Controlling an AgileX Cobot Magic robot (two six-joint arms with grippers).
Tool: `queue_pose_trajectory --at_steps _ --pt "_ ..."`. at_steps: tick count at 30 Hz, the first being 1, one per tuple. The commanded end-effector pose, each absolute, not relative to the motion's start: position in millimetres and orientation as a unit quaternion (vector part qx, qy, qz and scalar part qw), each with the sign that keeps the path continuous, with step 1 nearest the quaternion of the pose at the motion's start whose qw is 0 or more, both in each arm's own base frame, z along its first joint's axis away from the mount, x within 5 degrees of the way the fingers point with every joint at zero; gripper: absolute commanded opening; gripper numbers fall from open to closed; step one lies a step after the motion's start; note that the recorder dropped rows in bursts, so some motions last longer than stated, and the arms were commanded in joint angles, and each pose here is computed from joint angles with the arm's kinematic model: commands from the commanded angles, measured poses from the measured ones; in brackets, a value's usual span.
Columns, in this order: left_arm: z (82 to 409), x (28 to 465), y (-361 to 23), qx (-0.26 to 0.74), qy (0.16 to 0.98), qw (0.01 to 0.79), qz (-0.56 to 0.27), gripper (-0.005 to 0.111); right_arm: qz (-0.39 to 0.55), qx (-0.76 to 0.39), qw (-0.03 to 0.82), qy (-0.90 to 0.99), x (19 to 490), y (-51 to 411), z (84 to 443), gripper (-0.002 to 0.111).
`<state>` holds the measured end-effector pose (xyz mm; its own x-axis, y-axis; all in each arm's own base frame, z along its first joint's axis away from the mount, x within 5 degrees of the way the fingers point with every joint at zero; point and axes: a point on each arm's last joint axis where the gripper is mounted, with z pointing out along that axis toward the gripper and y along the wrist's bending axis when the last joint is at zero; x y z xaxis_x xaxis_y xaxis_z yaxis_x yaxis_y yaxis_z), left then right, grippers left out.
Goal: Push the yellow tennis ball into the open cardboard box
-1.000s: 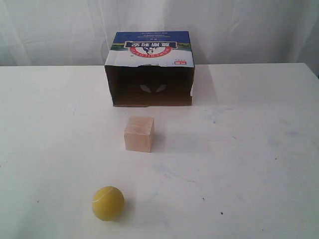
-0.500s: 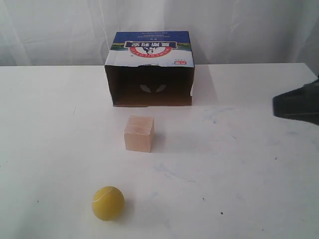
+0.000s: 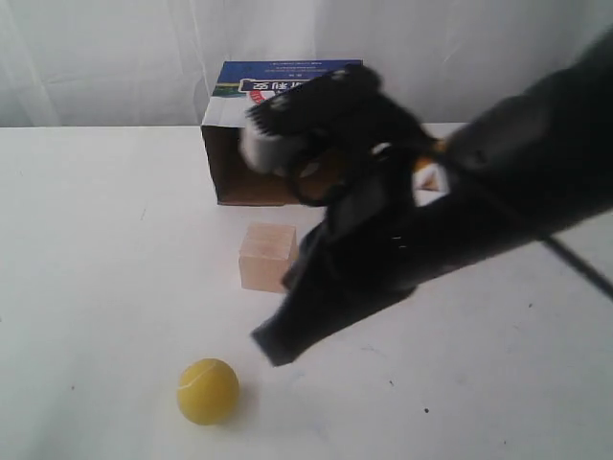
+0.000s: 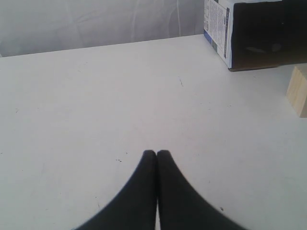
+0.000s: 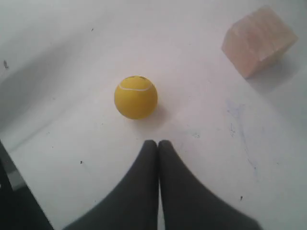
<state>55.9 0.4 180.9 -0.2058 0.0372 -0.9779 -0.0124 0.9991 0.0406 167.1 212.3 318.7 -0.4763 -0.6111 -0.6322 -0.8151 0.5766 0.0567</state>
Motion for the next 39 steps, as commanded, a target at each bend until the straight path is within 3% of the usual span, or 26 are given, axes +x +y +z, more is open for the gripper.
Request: queue_pose_trajectory --at_steps 1,5,21,33,39 --pt "180.1 55.7 -0.3 0.010 0.776 0.631 0.014 0.000 0.139 -0.463 0.257 0.837 179.3 255.6 310.2 0.000" --pt "180.1 55.7 -0.3 0.010 0.776 0.631 0.014 0.000 0.107 -0.472 0.242 0.841 188.4 276.9 304.7 0.000" --pt "180.1 55.7 -0.3 0.010 0.776 0.631 0.014 0.000 0.069 -0.446 0.237 0.860 197.1 277.3 295.1 0.000" --pt "180.1 55.7 -0.3 0.010 0.776 0.631 0.014 0.000 0.134 -0.460 0.193 0.856 195.9 323.1 244.9 0.000" --pt "180.1 55.7 -0.3 0.010 0.776 0.631 0.014 0.000 0.121 -0.459 0.163 0.865 199.8 330.7 217.2 0.000"
